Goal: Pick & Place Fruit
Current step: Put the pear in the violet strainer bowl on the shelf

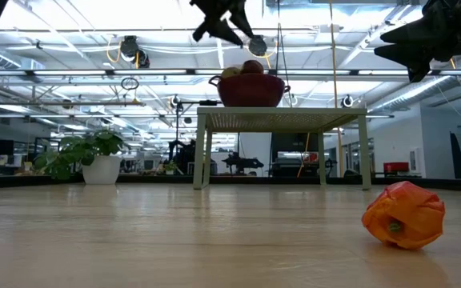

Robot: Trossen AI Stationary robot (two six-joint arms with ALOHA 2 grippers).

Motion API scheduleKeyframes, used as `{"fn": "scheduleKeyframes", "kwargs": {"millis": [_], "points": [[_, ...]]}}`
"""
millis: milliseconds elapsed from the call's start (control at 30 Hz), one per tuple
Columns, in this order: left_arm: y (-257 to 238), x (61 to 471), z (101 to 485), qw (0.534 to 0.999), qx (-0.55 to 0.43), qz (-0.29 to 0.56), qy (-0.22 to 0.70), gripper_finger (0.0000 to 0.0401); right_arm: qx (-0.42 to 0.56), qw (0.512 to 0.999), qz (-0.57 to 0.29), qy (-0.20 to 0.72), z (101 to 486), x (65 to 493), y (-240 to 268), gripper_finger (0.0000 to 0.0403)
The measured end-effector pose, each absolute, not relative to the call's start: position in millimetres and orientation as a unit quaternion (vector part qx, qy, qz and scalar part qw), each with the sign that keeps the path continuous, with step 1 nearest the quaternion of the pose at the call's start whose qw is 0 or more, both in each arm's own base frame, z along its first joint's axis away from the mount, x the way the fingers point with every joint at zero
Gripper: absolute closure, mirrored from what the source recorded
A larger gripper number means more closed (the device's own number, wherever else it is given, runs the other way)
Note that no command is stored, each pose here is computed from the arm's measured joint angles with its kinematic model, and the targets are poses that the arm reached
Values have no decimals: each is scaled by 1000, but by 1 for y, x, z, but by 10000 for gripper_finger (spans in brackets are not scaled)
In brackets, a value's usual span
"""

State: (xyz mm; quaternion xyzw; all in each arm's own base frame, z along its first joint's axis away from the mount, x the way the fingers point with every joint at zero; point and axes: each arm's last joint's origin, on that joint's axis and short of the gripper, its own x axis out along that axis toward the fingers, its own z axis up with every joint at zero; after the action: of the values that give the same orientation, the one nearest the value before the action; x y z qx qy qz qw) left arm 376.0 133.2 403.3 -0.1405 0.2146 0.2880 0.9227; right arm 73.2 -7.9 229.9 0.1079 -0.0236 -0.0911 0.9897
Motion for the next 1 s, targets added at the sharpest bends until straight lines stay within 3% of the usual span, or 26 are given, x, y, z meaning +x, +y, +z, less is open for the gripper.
{"fn": "scheduleKeyframes", "kwargs": {"millis": [367,1000], "points": [[78,362,438,931,-190,276,145,240,111,989,-91,-24,230,73,-8,252],[-62,371,437,957,-204,158,135,240,111,989,-91,-24,230,73,-8,252]]}}
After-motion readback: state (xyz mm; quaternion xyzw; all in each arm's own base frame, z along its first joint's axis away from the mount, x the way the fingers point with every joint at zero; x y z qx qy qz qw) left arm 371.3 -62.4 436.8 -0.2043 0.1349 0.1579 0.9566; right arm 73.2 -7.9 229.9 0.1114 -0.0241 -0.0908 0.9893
